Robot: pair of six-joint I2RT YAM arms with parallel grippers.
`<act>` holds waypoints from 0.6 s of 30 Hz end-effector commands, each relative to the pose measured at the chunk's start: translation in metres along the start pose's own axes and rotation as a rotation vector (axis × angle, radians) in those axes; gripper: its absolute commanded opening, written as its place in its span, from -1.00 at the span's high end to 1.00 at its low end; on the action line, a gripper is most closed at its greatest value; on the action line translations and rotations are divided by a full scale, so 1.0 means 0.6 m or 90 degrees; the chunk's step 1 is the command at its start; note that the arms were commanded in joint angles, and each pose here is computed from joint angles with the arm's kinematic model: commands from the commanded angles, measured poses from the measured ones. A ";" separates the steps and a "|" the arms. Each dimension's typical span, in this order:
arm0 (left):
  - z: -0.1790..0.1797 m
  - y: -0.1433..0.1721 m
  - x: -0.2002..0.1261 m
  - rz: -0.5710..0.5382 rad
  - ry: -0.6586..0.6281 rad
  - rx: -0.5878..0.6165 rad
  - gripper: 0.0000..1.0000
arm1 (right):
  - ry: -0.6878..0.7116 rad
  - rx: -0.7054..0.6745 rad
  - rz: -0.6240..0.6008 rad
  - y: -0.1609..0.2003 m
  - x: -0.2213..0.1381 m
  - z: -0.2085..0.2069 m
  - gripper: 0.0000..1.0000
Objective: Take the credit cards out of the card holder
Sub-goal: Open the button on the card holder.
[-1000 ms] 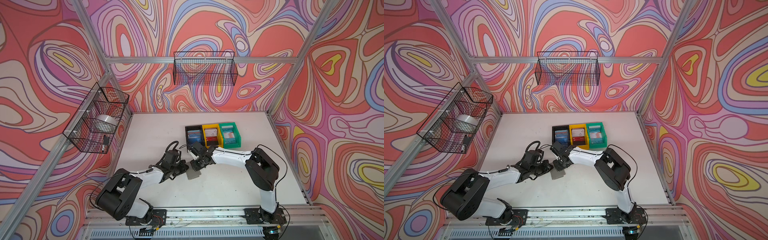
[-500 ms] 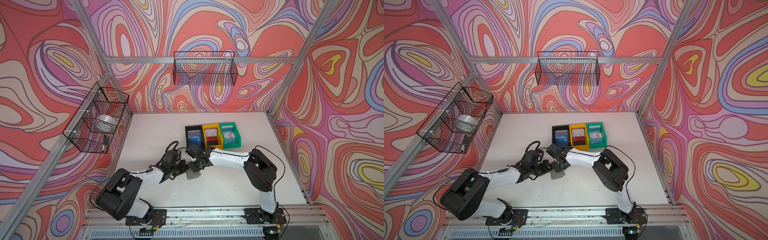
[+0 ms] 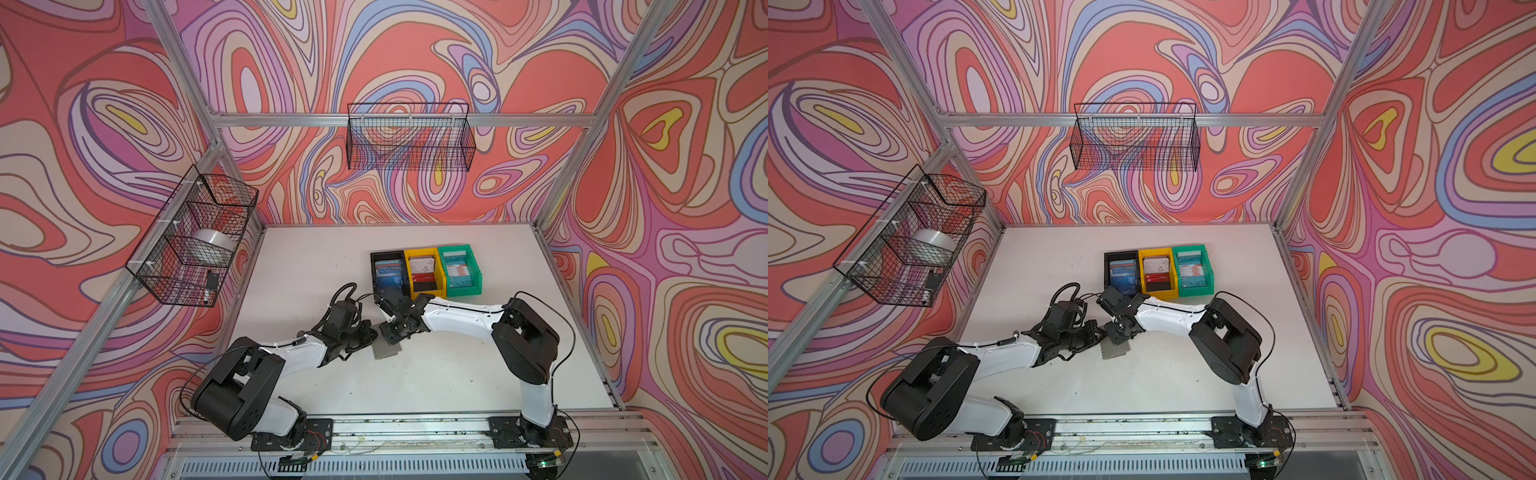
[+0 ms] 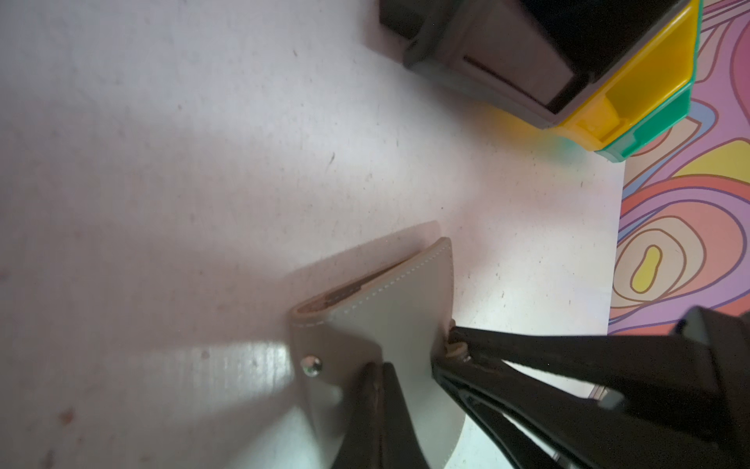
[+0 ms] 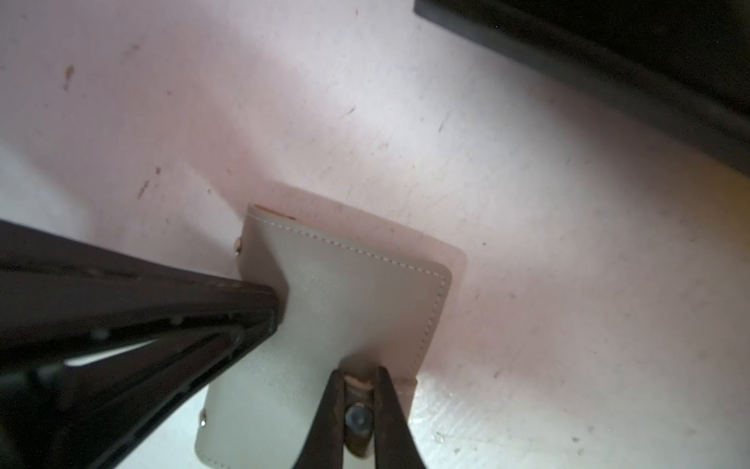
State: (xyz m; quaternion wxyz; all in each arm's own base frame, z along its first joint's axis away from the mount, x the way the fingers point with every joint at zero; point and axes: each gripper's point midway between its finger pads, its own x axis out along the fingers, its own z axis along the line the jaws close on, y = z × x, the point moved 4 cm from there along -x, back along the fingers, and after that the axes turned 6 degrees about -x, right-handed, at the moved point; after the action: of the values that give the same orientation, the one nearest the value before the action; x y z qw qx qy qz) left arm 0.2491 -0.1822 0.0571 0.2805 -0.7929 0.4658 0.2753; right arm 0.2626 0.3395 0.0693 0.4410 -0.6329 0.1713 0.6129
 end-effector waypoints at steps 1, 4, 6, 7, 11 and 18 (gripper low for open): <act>0.062 0.029 0.007 0.033 -0.083 -0.039 1.00 | -0.057 0.057 0.079 0.063 0.016 -0.020 1.00; 0.065 0.030 0.010 0.034 -0.087 -0.042 1.00 | -0.098 0.089 0.043 0.052 -0.004 -0.035 1.00; 0.066 0.031 0.012 0.036 -0.087 -0.043 1.00 | -0.109 0.103 0.021 0.044 -0.016 -0.044 1.00; 0.066 0.031 0.013 0.036 -0.086 -0.044 1.00 | -0.118 0.106 0.012 0.040 -0.021 -0.046 1.00; 0.069 0.032 0.017 0.040 -0.085 -0.049 1.00 | -0.128 0.117 -0.003 0.035 -0.024 -0.055 1.00; 0.062 0.031 0.019 0.046 -0.073 -0.045 1.00 | -0.104 0.127 -0.012 0.035 -0.027 -0.067 0.81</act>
State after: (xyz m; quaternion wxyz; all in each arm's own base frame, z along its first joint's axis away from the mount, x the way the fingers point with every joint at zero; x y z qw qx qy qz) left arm 0.2519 -0.1889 0.0544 0.2659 -0.7954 0.4774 0.2621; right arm 0.2697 0.2977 0.0662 0.5156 -0.5298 0.1838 0.6478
